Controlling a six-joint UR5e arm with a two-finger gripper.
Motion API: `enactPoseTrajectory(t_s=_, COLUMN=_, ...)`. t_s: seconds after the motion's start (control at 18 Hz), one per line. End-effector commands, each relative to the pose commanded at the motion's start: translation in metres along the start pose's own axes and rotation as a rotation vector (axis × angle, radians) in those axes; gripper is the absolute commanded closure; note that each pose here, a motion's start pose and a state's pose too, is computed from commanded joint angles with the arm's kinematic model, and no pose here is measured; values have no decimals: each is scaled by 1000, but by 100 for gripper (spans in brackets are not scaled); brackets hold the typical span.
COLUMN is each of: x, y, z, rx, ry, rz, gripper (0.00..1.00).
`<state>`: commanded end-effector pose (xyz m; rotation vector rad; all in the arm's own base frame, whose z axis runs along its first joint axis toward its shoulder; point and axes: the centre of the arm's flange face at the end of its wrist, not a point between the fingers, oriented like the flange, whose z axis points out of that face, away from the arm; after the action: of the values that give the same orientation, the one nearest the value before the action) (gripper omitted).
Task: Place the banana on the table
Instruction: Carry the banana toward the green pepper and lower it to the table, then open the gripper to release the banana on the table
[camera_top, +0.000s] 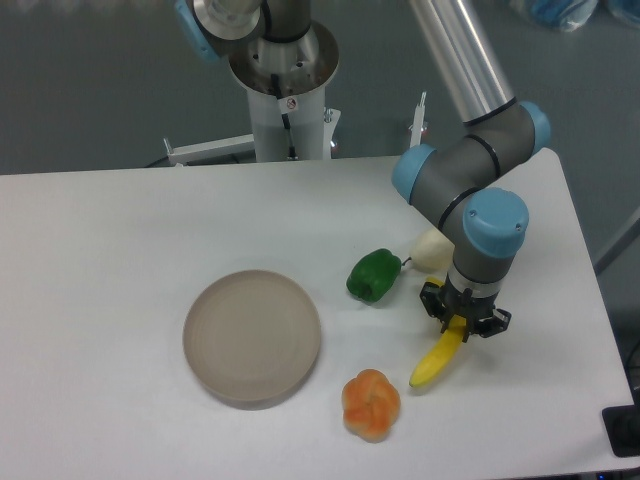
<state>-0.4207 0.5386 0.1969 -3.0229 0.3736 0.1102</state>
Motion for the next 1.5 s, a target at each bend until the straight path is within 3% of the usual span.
enactPoseTrajectory(t_s=1.06, x=-1, y=-1, z=3, rx=-5, ry=1, rz=31, gripper=72)
enactPoseTrajectory(t_s=1.22, x=-2, y=-1, z=3, rx=-5, ry=1, rz=28, gripper=68)
enactPoseTrajectory(t_s=1.39, x=-2, y=-4, z=2, rx=-3, ry=-3, rz=31, gripper=50)
enactPoseTrajectory(t_s=1.5, x=-3, y=-4, z=0, rx=-2, ry=-6, rz=31, gripper=47)
